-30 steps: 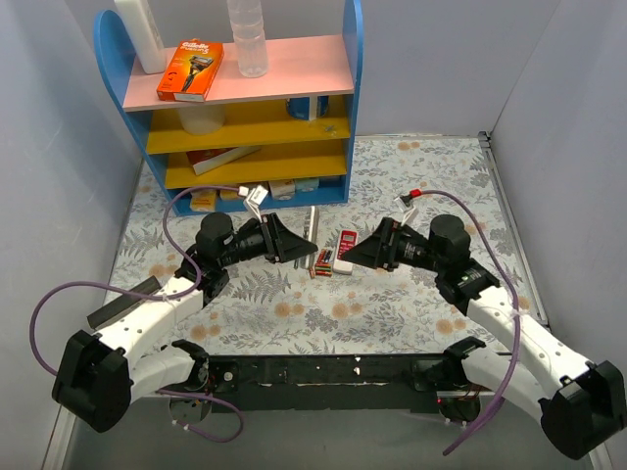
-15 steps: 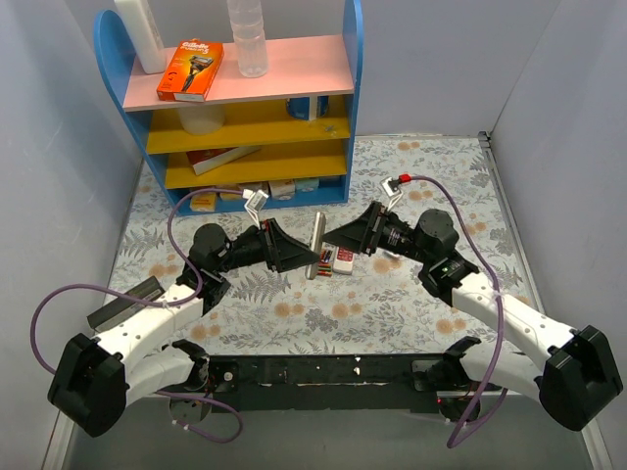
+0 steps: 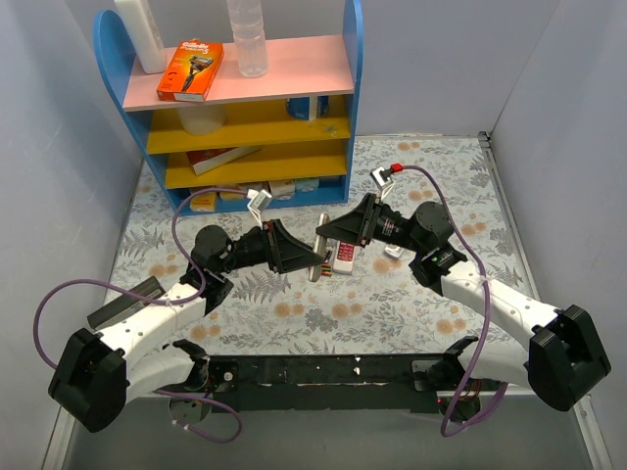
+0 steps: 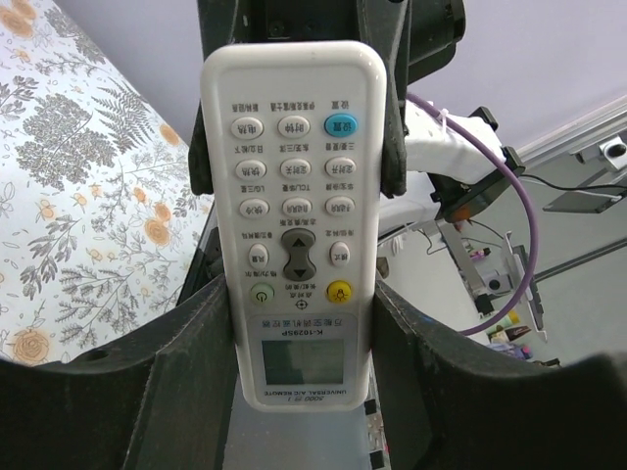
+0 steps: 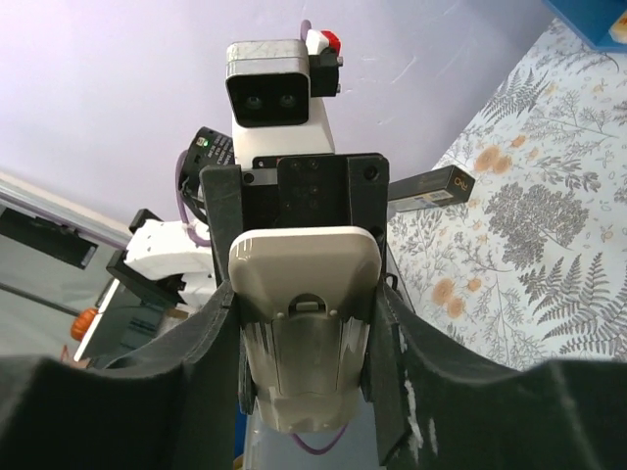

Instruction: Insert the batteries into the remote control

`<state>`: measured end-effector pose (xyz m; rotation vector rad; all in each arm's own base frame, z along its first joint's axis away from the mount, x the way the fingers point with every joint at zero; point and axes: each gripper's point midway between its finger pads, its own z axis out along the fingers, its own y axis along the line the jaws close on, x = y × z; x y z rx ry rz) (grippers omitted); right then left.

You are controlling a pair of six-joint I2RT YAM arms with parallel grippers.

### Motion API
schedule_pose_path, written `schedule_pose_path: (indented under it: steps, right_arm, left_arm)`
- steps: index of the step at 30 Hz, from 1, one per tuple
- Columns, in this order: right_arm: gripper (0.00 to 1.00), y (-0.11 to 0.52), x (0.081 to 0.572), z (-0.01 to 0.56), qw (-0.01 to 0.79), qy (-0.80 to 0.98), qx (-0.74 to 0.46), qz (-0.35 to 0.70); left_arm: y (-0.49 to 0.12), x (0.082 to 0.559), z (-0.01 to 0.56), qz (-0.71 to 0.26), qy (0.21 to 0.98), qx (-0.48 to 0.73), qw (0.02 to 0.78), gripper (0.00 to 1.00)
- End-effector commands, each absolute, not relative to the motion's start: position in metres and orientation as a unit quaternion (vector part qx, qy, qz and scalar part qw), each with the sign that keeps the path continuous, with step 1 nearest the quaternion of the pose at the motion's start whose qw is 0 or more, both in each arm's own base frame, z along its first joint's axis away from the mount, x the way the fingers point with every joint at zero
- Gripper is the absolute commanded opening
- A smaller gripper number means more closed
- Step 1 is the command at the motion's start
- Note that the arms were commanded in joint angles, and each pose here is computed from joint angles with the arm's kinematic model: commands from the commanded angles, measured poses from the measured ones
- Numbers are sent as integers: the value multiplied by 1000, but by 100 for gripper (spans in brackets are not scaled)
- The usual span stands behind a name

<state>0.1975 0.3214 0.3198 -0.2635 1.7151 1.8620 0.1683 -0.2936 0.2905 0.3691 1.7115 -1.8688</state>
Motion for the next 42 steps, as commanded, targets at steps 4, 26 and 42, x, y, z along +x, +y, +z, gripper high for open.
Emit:
schedule_pose_path:
  steps: [4, 26, 42]
  right_arm:
    - [17, 318, 192, 346, 330, 611, -122, 709]
    - [1, 326, 236, 282, 378, 809, -68, 444]
    - [1, 338, 243, 268, 404, 830, -27, 382]
  left_arm:
    - [-296, 171, 295, -689, 640, 152, 304, 66]
    - [-267, 211, 240, -488, 750, 141, 422, 98]
    - [-270, 201, 193, -461, 781, 137, 398, 86]
